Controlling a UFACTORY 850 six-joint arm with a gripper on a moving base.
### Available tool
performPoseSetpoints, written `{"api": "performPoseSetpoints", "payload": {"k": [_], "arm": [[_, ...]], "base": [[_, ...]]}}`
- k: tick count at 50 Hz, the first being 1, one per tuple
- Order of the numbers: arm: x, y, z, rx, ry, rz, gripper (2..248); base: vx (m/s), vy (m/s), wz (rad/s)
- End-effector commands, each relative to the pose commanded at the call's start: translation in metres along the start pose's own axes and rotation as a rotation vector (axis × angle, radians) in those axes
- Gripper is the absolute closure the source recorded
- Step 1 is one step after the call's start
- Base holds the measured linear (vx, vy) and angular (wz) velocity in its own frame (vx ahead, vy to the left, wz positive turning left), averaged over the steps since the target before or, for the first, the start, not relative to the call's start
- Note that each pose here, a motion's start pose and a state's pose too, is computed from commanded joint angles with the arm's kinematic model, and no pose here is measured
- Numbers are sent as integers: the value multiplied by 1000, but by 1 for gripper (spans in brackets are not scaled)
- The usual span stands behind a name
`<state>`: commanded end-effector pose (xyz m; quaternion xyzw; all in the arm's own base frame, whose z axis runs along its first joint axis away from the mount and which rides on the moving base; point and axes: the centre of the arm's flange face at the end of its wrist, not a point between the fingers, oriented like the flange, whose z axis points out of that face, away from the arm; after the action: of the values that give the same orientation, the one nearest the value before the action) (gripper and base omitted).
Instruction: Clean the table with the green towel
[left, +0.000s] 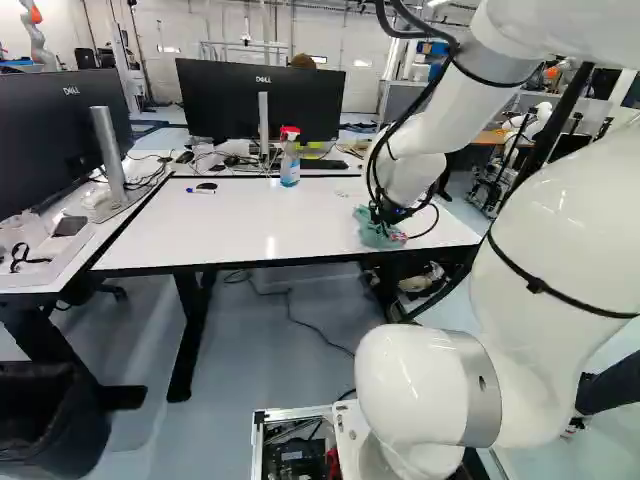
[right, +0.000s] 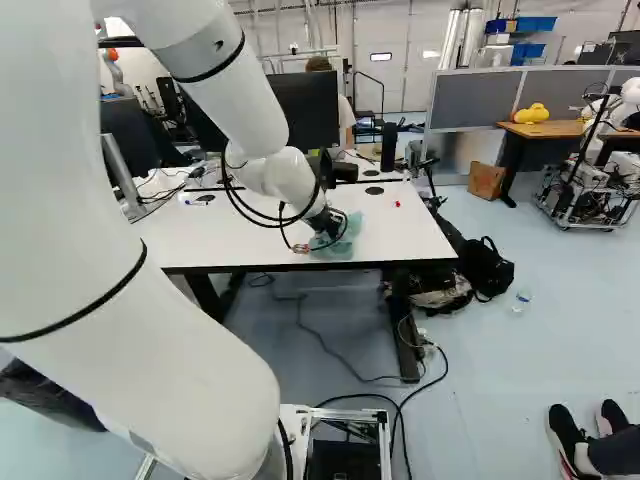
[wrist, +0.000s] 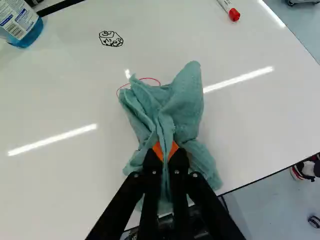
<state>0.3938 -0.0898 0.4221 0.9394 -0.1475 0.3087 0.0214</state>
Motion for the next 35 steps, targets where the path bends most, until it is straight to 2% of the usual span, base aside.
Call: {"api": "performPoseSetpoints", "payload": {"k": [35], "arm": [[3,1,2,-1,0,2,221]], "base": [[0,0,0]]}}
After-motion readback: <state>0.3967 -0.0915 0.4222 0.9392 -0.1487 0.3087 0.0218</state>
